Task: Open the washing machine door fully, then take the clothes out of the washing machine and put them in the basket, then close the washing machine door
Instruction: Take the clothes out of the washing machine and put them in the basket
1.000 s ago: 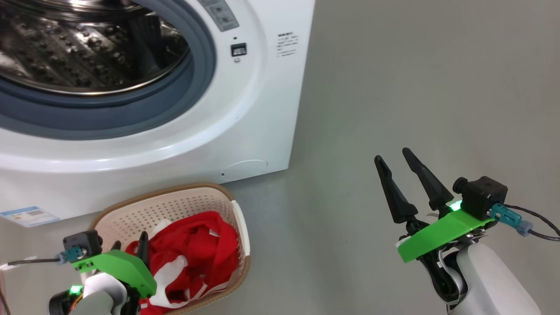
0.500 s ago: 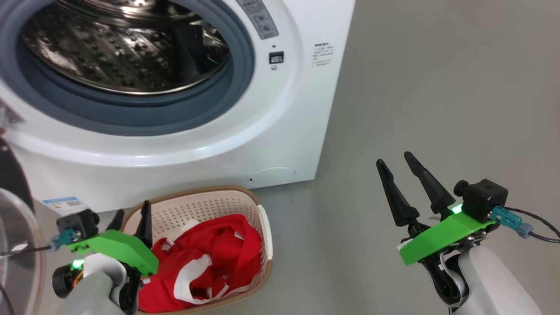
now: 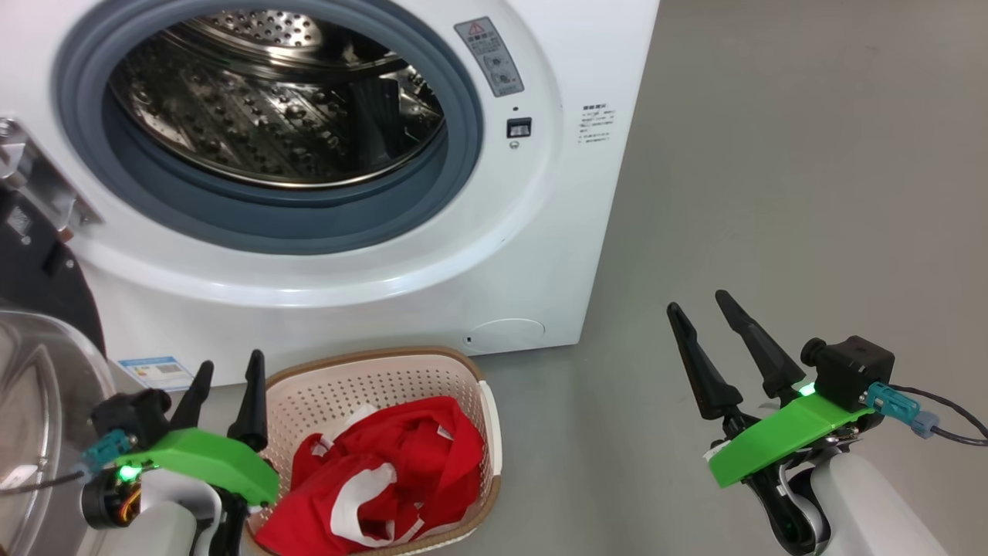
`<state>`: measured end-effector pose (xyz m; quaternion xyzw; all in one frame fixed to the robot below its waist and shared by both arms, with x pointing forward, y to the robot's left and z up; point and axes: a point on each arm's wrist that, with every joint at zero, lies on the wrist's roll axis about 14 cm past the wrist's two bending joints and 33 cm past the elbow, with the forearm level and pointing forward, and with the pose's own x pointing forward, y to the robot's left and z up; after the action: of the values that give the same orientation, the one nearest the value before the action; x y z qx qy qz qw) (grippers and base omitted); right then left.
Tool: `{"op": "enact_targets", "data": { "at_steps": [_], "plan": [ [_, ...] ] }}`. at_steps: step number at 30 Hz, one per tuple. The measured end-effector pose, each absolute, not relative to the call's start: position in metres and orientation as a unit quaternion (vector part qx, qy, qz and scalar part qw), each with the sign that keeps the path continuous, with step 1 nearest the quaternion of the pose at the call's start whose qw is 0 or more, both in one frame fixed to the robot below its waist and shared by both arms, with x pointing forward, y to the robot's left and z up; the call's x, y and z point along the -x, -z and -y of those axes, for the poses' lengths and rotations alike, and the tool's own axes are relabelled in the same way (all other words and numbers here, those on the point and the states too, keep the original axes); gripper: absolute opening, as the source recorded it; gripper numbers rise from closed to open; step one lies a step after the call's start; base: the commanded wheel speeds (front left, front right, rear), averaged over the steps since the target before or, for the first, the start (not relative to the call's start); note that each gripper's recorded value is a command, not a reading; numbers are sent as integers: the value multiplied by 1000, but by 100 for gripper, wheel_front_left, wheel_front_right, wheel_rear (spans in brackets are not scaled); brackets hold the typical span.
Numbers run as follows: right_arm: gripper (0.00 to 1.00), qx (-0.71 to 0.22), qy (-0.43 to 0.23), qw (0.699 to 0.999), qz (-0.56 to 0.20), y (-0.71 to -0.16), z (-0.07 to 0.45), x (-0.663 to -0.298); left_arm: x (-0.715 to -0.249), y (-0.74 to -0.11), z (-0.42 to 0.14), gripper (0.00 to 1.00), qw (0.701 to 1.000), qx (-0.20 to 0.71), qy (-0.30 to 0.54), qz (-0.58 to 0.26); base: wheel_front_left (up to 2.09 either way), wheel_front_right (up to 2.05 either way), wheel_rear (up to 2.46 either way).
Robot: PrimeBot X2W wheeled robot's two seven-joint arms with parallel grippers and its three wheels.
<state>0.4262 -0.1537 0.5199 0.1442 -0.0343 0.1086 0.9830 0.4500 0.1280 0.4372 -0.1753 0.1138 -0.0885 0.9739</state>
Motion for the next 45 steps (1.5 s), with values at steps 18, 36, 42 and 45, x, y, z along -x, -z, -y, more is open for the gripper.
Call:
{"op": "enact_targets", "data": {
  "at_steps": [18, 36, 42, 45],
  "plan": [
    [100, -142, -122, 981, 49, -532, 147, -425, -419, -498, -151, 100, 985, 162, 57, 1, 0, 0, 0],
    [100, -139, -118, 982, 45, -529, 151, -422, -397, -517, -164, 100, 990, 129, 34, 36, 0, 0, 0],
    [100, -139, -117, 982, 43, -527, 152, -423, -397, -516, -165, 100, 990, 130, 33, 36, 0, 0, 0],
    [100, -139, -118, 982, 42, -527, 151, -424, -397, -516, -165, 100, 990, 130, 32, 36, 0, 0, 0]
  ]
}}
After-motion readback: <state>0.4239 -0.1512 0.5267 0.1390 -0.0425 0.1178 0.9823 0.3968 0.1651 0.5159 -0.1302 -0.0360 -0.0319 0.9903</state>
